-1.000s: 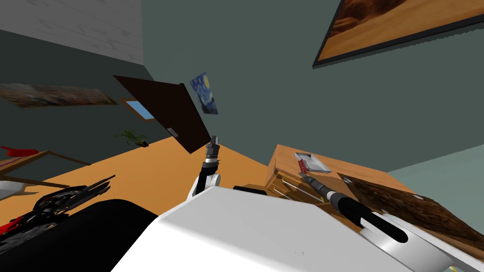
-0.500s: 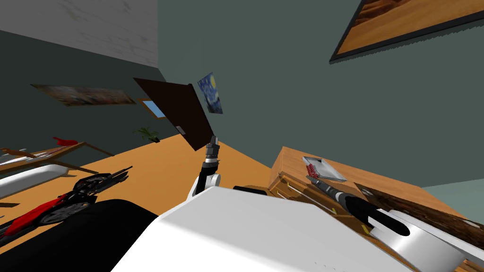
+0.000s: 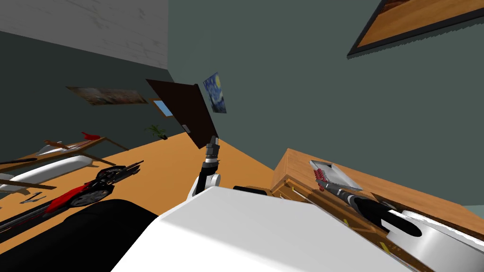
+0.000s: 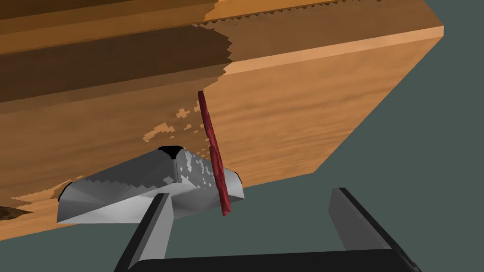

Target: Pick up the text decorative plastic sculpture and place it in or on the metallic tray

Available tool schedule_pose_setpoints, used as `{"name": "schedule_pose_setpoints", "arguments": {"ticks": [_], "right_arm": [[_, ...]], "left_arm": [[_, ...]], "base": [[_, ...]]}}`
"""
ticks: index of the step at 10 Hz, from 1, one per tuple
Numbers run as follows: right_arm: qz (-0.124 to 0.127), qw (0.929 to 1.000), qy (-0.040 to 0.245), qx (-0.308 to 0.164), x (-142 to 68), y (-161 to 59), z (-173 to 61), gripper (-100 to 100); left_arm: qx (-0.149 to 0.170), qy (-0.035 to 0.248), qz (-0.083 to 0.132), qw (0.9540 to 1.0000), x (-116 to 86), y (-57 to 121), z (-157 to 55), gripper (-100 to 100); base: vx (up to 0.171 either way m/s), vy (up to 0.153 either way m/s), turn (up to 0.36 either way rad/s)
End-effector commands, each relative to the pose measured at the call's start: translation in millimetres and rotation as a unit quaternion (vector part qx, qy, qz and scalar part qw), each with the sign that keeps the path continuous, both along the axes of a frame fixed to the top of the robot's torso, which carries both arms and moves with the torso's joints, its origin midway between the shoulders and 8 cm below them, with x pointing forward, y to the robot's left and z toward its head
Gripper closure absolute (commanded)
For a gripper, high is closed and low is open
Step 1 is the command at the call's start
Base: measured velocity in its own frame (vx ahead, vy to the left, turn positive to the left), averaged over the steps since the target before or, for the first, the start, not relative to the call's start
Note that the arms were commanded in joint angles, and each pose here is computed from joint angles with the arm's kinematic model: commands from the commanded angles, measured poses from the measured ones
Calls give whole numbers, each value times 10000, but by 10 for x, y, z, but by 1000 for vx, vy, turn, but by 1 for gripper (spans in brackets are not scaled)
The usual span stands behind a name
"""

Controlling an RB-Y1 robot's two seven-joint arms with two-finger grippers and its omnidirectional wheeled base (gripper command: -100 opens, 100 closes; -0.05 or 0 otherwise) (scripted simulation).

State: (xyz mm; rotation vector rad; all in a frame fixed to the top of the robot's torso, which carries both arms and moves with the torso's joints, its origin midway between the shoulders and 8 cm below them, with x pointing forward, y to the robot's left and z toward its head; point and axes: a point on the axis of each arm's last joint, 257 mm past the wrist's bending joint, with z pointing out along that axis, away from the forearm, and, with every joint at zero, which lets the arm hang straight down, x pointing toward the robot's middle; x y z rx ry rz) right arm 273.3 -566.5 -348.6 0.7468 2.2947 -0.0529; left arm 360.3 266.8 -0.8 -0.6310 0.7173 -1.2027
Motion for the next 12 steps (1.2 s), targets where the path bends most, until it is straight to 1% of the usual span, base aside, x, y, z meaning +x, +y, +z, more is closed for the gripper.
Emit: {"name": "schedule_pose_setpoints", "arguments": {"ticks": [1, 3, 4, 5, 6, 7, 8, 10, 11, 12], "right_arm": [[-27, 9995, 151, -276, -52, -234, 29, -100], [-45, 9981, 288, -537, -91, -431, 79, -100], [-57, 9967, 381, -717, -115, -565, 121, -100], [-63, 9959, 422, -796, -126, -623, 142, -100], [-53, 9966, 386, -729, -106, -568, 115, -100], [-59, 9964, 393, -744, -108, -579, 121, 0], [-123, 9964, 397, -739, -171, -623, 33, -100], [-184, 9963, 406, -734, -236, -660, -60, -100], [-167, 9963, 404, -737, -210, -647, -31, -100], [-165, 9963, 403, -737, -213, -649, -35, 100]], "left_arm": [[0, 0, 0, 10000, 0, 0, 0, 0], [0, 0, 0, 10000, 0, 0, 0, 0], [0, 0, 0, 10000, 0, 0, 0, 0], [0, 0, 0, 10000, 0, 0, 0, 0], [0, 0, 0, 10000, 0, 0, 0, 0], [0, 0, 0, 10000, 0, 0, 0, 0], [0, 0, 0, 10000, 0, 0, 0, 0], [1, 0, 0, 10000, 0, 0, 0, 0], [1, 1, 1, 10000, 0, 1, 0, 0], [1, 0, 1, 10000, 0, 1, 0, 0]], "base": [[17, 19, 141], [15, 17, 85], [13, 20, 111], [12, 16, 77], [6, 5, 8], [0, 0, 0], [30, -8, 83], [44, -32, 82], [17, -16, 15], [0, 0, 0]]}}
